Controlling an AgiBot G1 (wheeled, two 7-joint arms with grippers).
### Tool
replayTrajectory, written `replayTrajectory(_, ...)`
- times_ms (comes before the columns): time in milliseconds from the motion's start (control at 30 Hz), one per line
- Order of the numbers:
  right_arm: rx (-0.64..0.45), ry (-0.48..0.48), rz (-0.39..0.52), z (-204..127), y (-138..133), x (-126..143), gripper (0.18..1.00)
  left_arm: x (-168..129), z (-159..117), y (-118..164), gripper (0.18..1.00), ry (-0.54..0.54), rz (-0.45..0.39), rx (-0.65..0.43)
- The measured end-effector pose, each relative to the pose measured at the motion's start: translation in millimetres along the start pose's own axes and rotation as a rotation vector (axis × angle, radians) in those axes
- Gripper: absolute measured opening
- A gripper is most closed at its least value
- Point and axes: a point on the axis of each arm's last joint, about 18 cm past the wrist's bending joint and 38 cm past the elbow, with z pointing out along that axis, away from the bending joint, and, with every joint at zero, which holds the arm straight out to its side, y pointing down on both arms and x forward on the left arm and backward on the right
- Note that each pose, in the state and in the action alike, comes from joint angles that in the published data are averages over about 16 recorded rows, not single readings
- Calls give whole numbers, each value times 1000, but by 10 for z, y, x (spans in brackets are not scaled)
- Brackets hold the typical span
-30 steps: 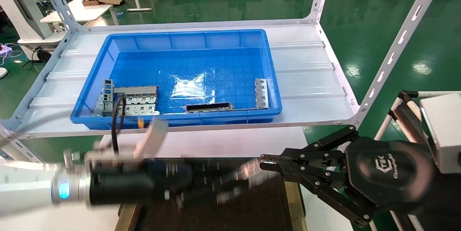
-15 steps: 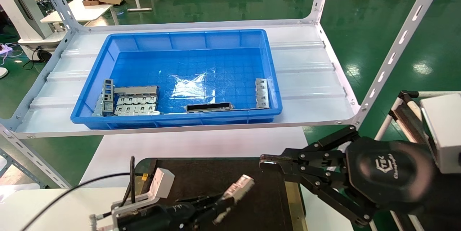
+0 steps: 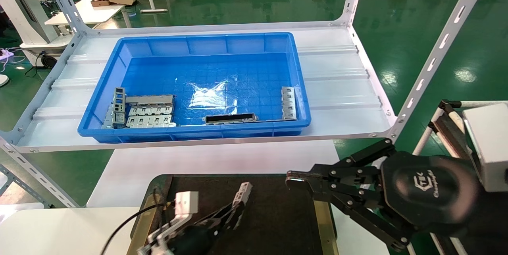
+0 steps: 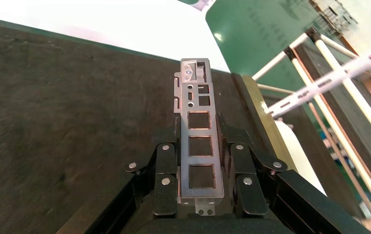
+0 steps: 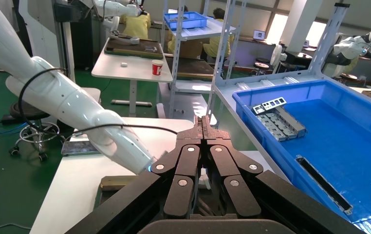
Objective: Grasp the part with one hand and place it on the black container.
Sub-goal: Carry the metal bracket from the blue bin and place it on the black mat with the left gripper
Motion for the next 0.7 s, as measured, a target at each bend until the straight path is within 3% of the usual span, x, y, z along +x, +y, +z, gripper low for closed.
replayTrajectory(333,0,0,0,0,0,0,191,86,401,81,321,-97,-67,29)
replayTrajectory(700,0,0,0,0,0,0,191,73,585,207,321,-171,-77,26)
